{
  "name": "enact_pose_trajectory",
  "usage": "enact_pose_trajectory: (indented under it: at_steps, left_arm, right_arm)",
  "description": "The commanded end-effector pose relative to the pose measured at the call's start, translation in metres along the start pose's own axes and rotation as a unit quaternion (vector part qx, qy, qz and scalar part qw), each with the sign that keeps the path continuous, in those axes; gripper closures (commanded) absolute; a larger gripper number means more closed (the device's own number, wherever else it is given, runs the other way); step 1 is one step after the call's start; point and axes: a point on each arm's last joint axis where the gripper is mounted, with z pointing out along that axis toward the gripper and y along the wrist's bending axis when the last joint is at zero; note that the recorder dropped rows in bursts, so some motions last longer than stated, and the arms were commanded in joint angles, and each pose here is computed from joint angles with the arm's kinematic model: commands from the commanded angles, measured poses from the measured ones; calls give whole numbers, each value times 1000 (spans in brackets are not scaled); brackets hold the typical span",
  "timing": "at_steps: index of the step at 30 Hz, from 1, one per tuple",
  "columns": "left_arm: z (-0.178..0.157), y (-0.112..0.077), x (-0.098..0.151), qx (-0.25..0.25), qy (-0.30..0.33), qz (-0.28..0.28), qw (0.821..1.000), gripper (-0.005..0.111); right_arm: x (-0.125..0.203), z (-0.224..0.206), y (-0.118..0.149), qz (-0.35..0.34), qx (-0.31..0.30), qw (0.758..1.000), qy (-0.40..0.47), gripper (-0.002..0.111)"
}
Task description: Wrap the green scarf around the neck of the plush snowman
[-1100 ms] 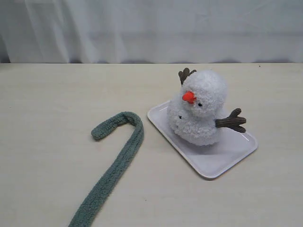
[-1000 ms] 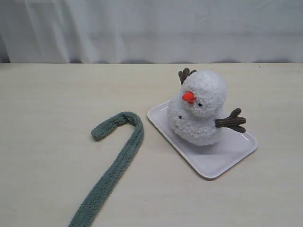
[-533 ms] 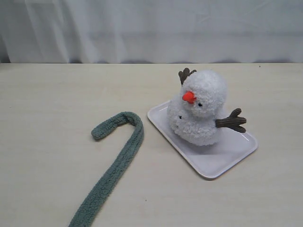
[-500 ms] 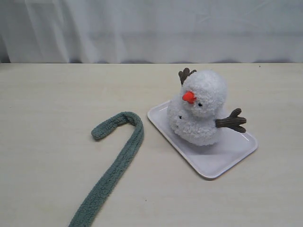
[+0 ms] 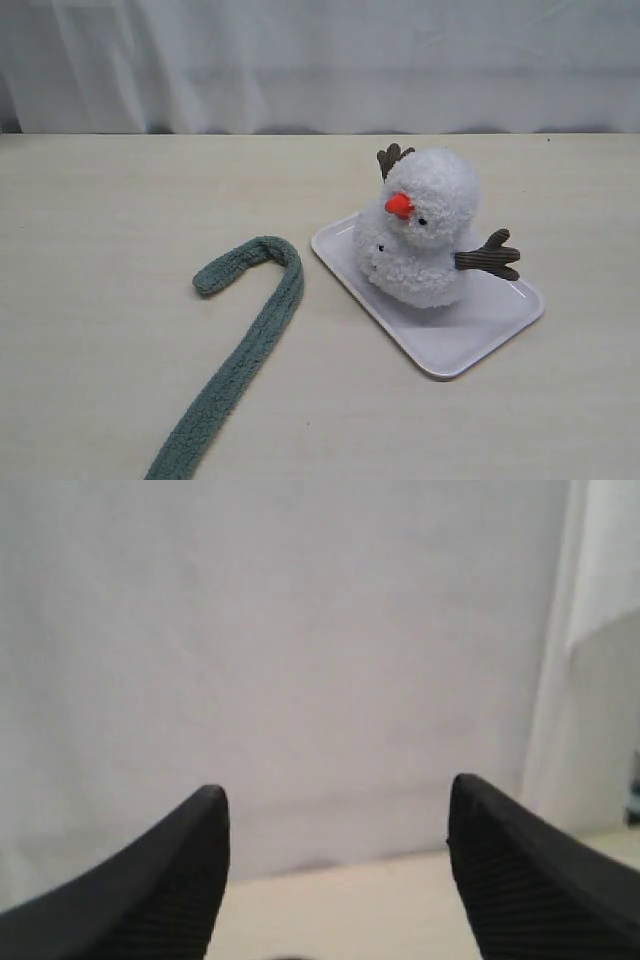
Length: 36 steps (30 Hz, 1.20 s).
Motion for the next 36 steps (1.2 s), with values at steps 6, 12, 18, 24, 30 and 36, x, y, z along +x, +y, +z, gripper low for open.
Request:
enact_pose_trajectory:
  at_steps: [6, 12, 18, 24, 30, 36]
  left_arm:
    - [0, 0, 0, -3, -4, -2, 1000, 107]
    - [0, 0, 0, -2, -4, -3, 1000, 107]
    - [0, 0, 0, -2, -4, -3, 1000, 107]
    - [0, 0, 0, -2, -4, -3, 1000, 107]
    - [0, 0, 0, -2, -4, -3, 1000, 107]
    - [0, 0, 0, -2, -4, -3, 1000, 107]
  right_arm:
    - [30, 71, 50, 7, -204, 911, 359, 49]
    - [72, 72, 97, -4, -386, 817, 429, 63]
    - [100, 69, 153, -47, -390, 814, 428, 63]
    - [127, 70, 213, -114, -415, 797, 424, 54]
    - [158, 89, 255, -106, -401, 777, 474, 53]
    - [206, 109, 285, -103, -368, 755, 533, 53]
